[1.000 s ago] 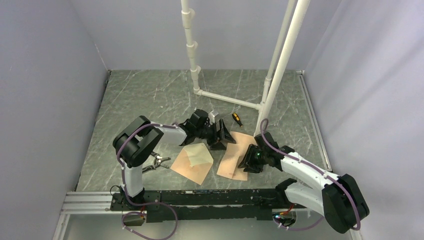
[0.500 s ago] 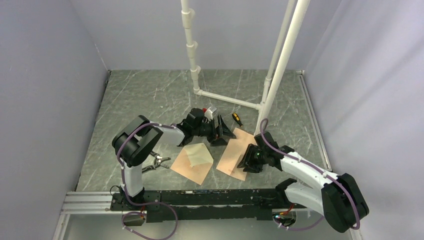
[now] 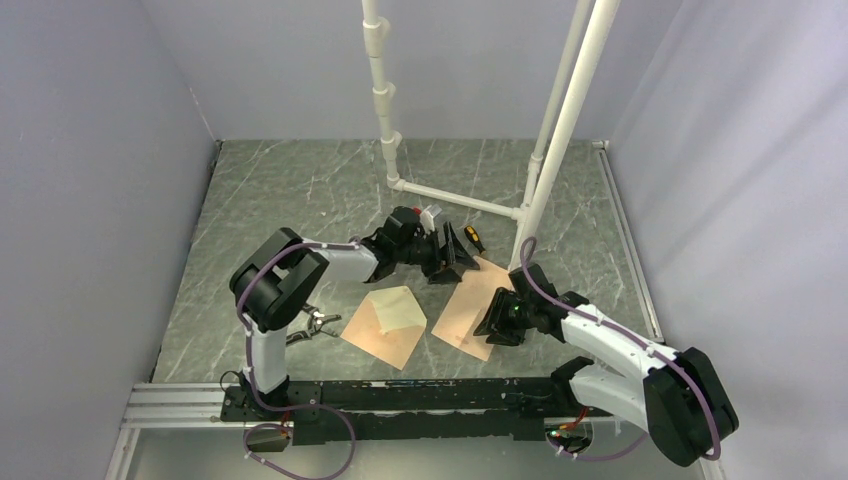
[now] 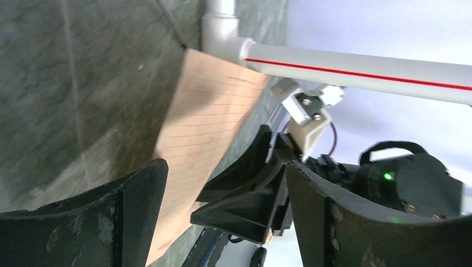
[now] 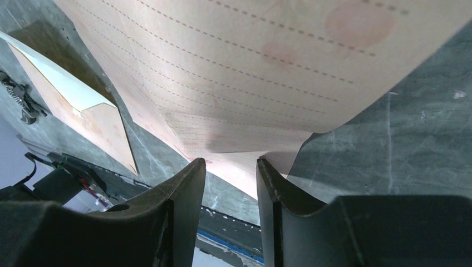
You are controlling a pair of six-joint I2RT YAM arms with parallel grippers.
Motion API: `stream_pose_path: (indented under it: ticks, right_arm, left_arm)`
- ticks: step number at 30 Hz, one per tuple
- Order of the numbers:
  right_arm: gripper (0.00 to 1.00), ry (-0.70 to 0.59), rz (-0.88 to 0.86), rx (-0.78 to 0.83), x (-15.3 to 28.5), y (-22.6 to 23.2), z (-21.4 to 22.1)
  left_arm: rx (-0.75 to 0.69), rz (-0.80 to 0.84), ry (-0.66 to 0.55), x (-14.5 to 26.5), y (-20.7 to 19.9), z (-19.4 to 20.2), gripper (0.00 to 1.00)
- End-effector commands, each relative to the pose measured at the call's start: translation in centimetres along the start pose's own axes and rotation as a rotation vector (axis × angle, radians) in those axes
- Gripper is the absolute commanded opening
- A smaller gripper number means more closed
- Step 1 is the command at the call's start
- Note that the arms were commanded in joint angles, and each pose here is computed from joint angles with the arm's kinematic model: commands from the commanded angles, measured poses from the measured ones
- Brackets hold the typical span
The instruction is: Place the letter into the envelope and seal it
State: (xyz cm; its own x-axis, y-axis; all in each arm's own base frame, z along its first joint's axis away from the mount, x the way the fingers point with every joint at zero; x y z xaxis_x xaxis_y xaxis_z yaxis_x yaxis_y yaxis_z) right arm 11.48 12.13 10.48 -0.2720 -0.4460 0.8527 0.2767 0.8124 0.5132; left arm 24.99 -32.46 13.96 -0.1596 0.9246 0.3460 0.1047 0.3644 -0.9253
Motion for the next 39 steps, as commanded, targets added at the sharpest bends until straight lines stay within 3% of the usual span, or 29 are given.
stream_pose_path:
  ticks: [1,4,8,15,21,25,28,33,34,39]
  right_arm:
    - [0.43,-0.019,0.038,0.025,-0.3,-1.0,0.2]
    - [0.44,-0.019,0.038,0.023,-0.3,-1.1,0.3]
    - [0.44,-0.015,0.046,0.022,-0.3,-1.3,0.4]
    - [0.44,-0.012,0.021,0.038,-0.3,-1.0,0.3]
    - [0.44,-0.019,-0.023,0.049,-0.1,-0.6,0.2]
    - [0.44,-0.020,-0.030,0.051,-0.1,-0.6,0.3]
    - [0.44,-0.036,-0.053,0.057,0.2,-0.3,0.2]
    - [0.45,-0.110,-0.151,0.090,1.9,1.3,-0.4]
    - [0.45,-0.124,-0.167,0.096,2.4,1.6,-0.5]
    - [0.51,-0.218,-0.232,0.154,5.9,4.0,-1.4]
  left_arm:
    - [-0.048,-0.199,-0.022,-0.1,0.4,0.4,0.84]
    - [-0.118,-0.303,-0.080,0.9,-0.1,0.0,0.86]
    - [-0.181,-0.318,-0.111,1.3,-0.7,-0.5,0.90]
    - [-0.121,-0.142,0.108,-1.7,0.0,0.2,0.86]
    - [-0.095,-0.155,0.155,-2.3,0.5,0.6,0.84]
    - [-0.083,-0.091,0.169,-2.0,-0.3,0.7,0.73]
    - [-0.091,-0.055,0.154,-1.7,-1.3,0.6,0.59]
    - [-0.146,-0.041,0.172,-1.0,-2.7,0.3,0.07]
    - [-0.151,-0.037,0.180,-0.9,-2.8,0.3,0.03]
    - [-0.248,-0.034,0.183,1.1,-4.9,0.0,0.02]
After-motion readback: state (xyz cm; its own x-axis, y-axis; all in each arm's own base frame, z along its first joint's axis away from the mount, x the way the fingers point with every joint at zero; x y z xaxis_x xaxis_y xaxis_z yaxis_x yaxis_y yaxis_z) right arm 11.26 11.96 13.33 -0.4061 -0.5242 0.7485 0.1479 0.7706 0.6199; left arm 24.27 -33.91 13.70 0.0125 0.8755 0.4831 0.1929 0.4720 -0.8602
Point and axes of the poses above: each gripper's point midway between its finger pads, its own x axis back along the fingers, its own y axis along the line the jaws close on, z = x × y, the point moved 10 cm from there along x, back along the fingers
